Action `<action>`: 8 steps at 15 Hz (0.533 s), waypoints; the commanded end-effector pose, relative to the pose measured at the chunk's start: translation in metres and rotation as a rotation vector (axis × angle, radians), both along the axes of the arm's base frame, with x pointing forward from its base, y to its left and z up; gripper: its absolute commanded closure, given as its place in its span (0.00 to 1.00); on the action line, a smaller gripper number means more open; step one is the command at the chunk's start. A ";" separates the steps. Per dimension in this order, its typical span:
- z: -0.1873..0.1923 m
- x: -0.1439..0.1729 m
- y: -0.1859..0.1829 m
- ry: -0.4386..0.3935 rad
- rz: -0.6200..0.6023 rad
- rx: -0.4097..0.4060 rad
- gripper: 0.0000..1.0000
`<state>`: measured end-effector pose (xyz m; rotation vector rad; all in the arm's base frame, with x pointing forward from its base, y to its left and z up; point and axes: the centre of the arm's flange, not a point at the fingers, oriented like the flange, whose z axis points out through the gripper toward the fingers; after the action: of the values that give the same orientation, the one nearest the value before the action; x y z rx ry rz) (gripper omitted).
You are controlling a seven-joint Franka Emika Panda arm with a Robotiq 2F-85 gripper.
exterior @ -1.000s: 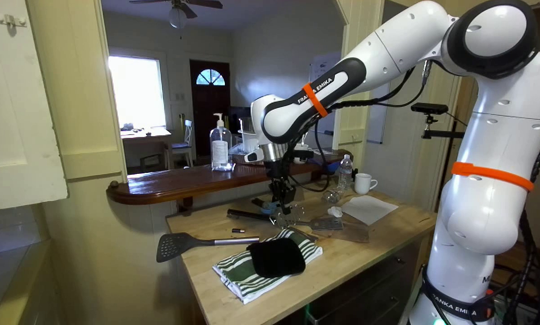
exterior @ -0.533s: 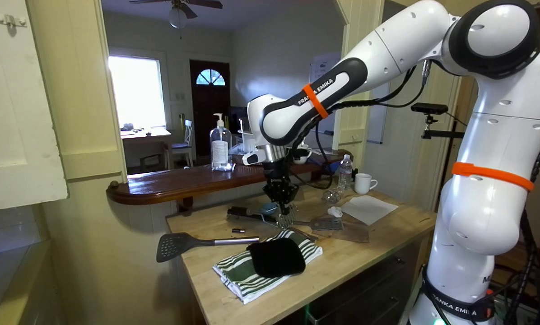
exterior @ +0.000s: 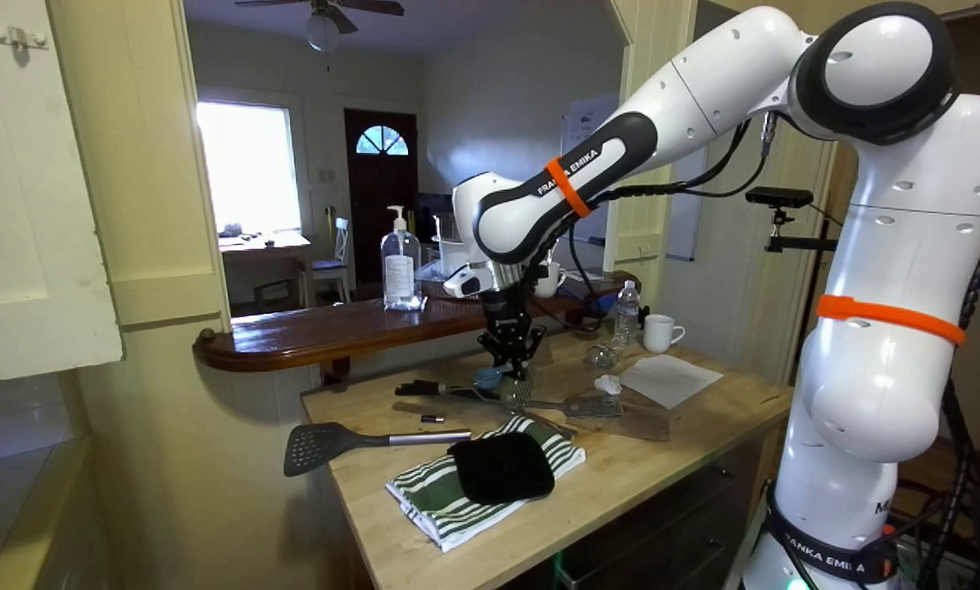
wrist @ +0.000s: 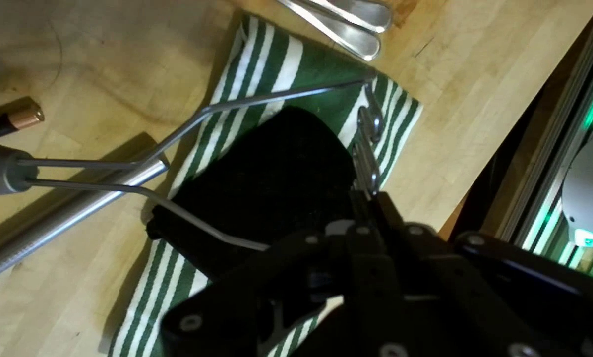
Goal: Move the potato masher to the left.
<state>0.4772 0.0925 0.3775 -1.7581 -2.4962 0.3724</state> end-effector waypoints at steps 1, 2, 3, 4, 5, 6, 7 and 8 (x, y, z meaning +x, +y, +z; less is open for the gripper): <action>-0.002 0.002 -0.003 0.004 -0.002 0.001 0.94; -0.003 0.004 -0.004 0.006 -0.003 0.001 0.94; -0.004 0.005 -0.003 0.007 -0.002 0.001 0.94; -0.005 0.008 -0.003 0.008 0.022 0.021 0.99; -0.007 0.013 -0.003 -0.003 0.049 0.022 0.99; -0.008 0.017 -0.004 -0.018 0.059 0.011 0.99; -0.010 0.020 -0.005 -0.024 0.082 0.030 0.99; -0.013 0.024 -0.008 -0.035 0.104 0.039 0.99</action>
<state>0.4868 0.0910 0.3695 -1.7081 -2.5310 0.3539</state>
